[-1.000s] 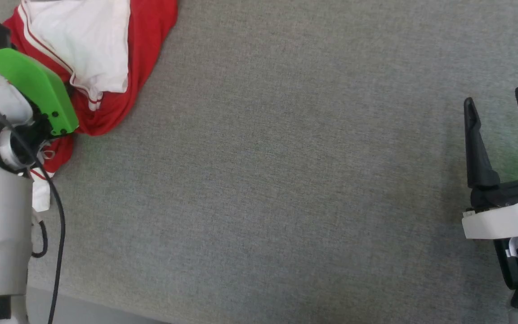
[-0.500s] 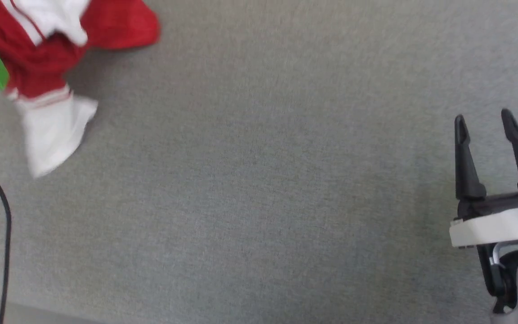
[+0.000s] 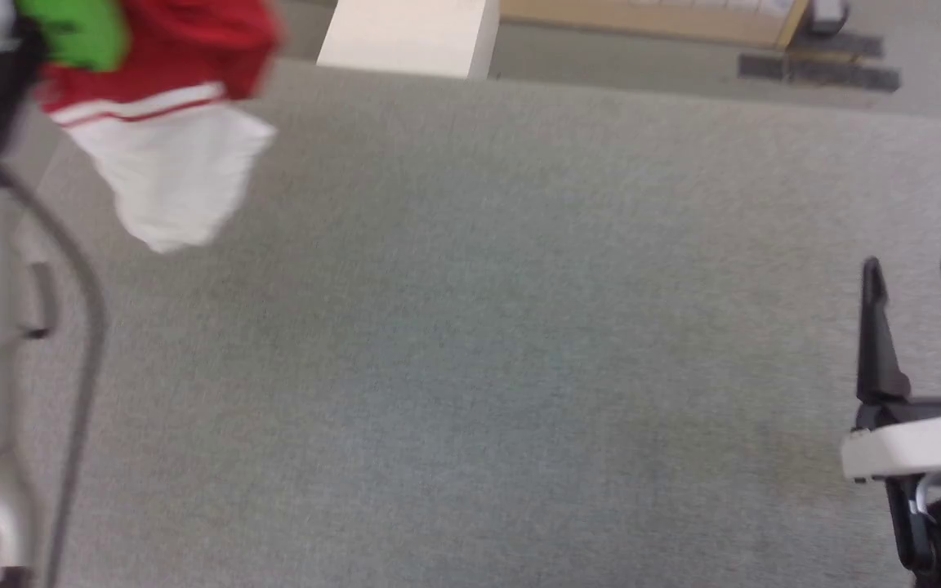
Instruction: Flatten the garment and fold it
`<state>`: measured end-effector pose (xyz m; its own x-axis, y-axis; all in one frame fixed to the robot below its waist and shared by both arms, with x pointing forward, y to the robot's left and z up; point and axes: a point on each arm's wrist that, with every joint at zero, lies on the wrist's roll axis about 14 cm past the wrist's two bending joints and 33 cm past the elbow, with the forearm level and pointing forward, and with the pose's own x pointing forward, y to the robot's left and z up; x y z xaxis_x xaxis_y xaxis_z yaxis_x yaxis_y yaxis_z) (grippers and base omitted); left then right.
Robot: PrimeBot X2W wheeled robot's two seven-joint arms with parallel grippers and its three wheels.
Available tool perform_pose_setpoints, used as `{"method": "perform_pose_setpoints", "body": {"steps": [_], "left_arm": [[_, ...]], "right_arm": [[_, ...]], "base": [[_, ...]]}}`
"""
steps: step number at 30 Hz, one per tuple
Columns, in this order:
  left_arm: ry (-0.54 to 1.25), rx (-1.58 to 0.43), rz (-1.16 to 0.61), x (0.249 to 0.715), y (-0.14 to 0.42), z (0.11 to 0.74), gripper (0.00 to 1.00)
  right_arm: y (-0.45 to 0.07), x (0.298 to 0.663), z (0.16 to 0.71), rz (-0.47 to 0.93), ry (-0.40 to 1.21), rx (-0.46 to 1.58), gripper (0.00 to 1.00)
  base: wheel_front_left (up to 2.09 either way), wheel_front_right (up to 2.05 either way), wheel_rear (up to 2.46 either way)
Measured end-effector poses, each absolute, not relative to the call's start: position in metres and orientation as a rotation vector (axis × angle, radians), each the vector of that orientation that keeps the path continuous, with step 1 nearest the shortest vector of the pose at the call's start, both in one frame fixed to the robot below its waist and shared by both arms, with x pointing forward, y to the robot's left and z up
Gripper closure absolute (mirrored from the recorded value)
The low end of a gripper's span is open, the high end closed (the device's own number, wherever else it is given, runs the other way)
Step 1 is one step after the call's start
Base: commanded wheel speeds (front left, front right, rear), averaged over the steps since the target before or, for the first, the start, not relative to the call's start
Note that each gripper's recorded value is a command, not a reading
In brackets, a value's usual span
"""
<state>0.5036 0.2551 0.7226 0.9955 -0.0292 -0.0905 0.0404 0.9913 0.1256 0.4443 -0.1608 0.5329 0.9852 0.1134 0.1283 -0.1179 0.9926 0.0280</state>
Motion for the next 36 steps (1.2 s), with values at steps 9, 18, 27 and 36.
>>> {"method": "perform_pose_setpoints", "body": {"steps": [9, 18, 27, 36], "left_arm": [[0.093, 0.021, -0.328, 0.488, 0.117, 0.729, 1.00], [0.276, -0.067, -0.547, 0.474, 0.015, 0.636, 1.00], [0.649, -0.095, -0.519, 0.445, -0.021, 0.448, 1.00], [0.661, -0.199, -0.559, 0.432, -0.055, 0.421, 0.00]], "right_arm": [[-0.205, 0.417, 0.553, -0.004, -0.174, 0.027, 0.00], [-0.239, 0.401, 0.550, -0.098, -0.165, 0.013, 0.00], [-0.256, 0.389, 0.526, -0.151, -0.093, 0.021, 0.00], [-0.273, 0.384, 0.513, -0.203, -0.056, 0.013, 0.00]], "base": [[0.00, 0.00, 0.00], [0.00, 0.00, 0.00], [0.00, 0.00, 0.00], [0.00, 0.00, 0.00]]}}
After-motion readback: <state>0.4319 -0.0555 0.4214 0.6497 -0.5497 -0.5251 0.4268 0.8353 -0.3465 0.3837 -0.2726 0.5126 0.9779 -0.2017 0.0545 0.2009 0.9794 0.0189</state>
